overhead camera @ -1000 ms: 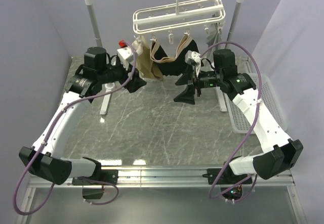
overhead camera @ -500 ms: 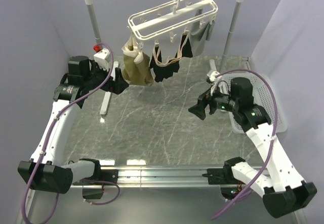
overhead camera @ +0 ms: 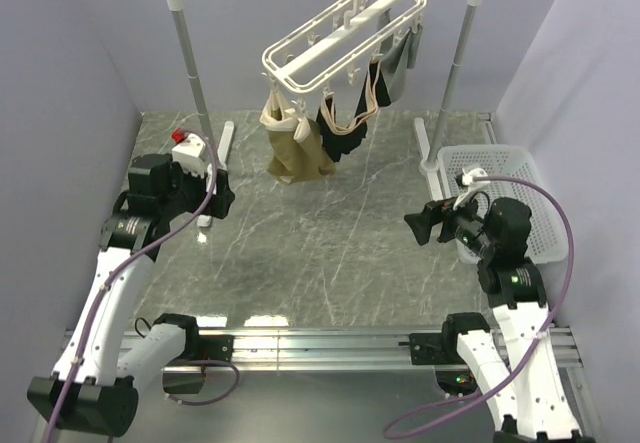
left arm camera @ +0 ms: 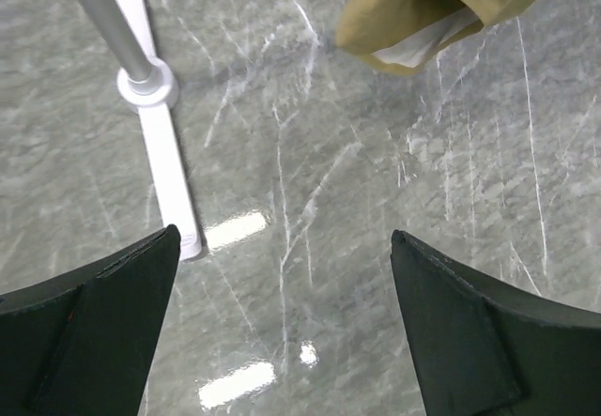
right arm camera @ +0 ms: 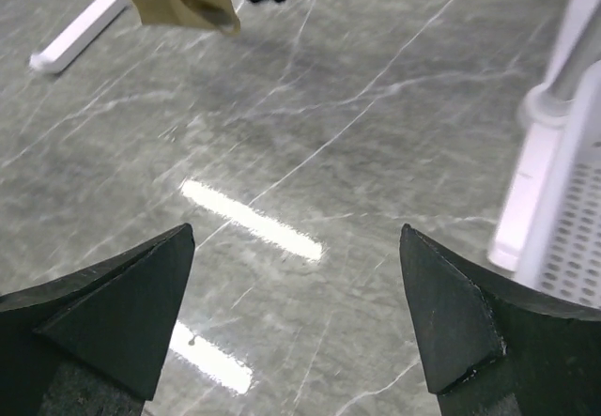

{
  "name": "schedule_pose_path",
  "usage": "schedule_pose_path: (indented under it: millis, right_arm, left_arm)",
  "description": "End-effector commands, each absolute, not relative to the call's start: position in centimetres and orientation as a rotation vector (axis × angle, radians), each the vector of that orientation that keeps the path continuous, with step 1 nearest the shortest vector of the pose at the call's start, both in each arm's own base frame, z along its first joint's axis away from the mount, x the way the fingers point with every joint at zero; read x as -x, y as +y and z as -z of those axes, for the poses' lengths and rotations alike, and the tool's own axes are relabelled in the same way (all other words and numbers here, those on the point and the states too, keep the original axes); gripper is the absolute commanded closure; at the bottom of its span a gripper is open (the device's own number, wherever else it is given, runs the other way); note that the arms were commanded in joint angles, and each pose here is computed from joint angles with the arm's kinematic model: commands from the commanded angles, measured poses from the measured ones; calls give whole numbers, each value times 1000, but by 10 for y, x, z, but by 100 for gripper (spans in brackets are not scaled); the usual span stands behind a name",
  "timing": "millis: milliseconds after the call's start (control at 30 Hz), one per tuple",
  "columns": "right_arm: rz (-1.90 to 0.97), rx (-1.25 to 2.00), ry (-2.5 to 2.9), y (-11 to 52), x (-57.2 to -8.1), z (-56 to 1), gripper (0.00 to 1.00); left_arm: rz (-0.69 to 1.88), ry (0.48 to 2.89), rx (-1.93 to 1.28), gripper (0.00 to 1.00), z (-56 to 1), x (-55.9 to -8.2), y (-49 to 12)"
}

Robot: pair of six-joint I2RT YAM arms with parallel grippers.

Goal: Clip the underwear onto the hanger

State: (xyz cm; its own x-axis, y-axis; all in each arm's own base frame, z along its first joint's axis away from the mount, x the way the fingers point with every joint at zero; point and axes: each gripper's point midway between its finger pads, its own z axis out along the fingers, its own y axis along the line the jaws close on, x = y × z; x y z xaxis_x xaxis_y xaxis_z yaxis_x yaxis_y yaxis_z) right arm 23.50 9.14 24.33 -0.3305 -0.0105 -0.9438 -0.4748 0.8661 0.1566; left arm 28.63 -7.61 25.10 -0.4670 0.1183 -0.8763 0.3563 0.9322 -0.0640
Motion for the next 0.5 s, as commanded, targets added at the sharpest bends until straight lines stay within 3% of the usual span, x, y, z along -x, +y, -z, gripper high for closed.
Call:
schedule_pose_path:
  millis: [0,467]
  right_arm:
    - [-397,308,1755,76,-238,-261,3]
    - [-208,219,1606,45,-207,-283,2]
  left_arm:
    - [215,1954,-298,1,-270,-284,-64]
    - [88,1745,-194,1,-293,-266,-39]
